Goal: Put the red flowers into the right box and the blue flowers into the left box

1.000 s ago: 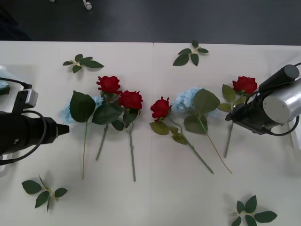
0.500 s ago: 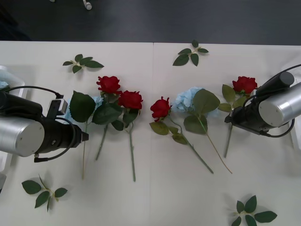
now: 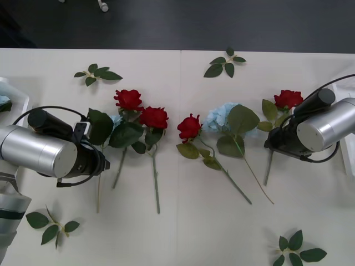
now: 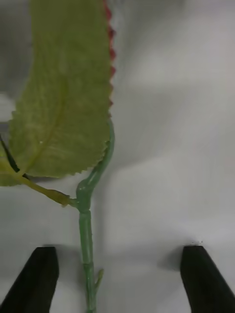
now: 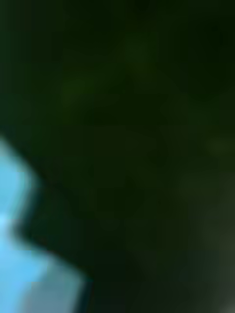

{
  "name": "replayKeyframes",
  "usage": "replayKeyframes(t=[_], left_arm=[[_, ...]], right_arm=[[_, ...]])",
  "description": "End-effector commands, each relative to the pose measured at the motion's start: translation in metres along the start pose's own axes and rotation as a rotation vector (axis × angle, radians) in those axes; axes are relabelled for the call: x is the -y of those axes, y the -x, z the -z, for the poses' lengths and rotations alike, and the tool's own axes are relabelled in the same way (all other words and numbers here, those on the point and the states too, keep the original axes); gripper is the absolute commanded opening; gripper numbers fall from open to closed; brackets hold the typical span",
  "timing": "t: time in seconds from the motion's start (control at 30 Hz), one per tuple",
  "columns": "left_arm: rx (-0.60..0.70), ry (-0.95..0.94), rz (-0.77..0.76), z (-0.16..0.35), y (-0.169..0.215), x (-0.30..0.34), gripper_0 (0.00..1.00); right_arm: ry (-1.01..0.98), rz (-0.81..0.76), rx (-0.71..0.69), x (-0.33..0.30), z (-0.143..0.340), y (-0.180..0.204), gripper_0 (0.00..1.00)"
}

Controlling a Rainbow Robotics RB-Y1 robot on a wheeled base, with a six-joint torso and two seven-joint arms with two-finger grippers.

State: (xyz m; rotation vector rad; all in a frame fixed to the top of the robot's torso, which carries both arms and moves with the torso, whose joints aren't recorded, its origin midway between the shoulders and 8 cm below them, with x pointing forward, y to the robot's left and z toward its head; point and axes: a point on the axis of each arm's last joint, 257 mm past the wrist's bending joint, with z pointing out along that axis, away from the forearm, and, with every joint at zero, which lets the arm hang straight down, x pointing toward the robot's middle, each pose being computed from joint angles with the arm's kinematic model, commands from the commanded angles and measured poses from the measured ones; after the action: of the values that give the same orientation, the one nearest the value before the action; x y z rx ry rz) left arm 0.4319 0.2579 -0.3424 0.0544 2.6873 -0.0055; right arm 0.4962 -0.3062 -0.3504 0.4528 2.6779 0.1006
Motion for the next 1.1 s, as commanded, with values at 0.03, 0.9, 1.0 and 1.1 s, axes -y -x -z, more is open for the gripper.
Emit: replayKeyframes(t=[0.03, 0.9, 1.0, 1.1], left_arm=[[0.031, 0.017, -0.003, 0.0, 0.013, -0.002, 1.0], [-0.008, 0.051, -0.028, -0.015, -0.001, -0.007, 0.0], [-0.007, 0.049, -0.03, -0.015, 0.0, -0.007, 0.0], [0.015, 0.034, -0.026, -0.008, 0.006, -0.004, 0.0]], right_arm=[[0.003, 0.093, 0.011, -0.006, 0.001, 0.004, 0.0], [0.069, 0.108, 0.005, -0.004, 0.119, 0.055, 0.0], [0.065, 0.116, 0.01, 0.004, 0.141, 0.062, 0.0], [0.037, 0.142, 0.027, 0.019, 0.158, 0.069, 0.0]])
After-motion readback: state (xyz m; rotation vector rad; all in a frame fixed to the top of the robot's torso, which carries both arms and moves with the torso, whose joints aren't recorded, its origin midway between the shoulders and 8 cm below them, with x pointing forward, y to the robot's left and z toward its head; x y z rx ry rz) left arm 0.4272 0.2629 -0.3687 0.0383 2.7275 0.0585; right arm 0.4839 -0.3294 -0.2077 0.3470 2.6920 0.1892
